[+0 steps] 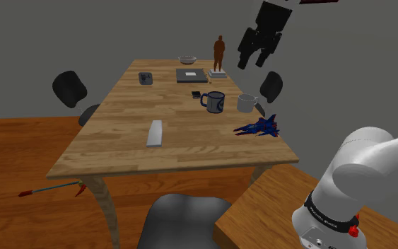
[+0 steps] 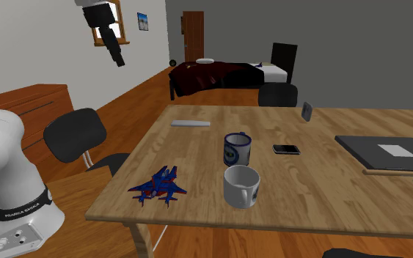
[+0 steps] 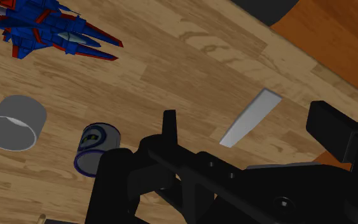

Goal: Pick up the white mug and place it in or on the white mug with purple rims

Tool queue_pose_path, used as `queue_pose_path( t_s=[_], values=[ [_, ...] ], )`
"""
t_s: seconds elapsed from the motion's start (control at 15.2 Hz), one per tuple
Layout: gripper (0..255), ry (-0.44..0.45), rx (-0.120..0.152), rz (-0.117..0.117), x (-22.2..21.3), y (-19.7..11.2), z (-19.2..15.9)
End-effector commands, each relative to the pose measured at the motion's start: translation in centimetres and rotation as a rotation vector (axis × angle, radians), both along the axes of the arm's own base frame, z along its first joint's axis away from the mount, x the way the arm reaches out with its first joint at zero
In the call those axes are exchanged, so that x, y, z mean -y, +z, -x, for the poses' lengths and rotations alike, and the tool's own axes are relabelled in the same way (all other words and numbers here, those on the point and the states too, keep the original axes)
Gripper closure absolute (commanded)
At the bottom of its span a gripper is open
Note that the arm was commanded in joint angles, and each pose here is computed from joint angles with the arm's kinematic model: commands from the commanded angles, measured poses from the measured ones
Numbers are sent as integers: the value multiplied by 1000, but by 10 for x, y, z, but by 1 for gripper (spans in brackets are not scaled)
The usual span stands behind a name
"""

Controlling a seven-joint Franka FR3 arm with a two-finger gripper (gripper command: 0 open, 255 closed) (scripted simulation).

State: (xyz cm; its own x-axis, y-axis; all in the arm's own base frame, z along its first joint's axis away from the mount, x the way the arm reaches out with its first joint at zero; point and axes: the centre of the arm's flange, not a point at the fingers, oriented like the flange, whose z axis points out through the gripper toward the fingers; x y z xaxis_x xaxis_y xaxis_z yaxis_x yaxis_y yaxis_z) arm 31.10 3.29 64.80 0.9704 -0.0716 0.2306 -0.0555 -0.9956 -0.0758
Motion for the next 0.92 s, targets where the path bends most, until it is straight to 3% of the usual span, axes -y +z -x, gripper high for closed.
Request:
queue_pose_path(
  t_s=[0.0,0.86],
  values=[
    [0,0,0,0,0,0,0],
    [0,25,-62,47,113,-95,-84]
  ],
)
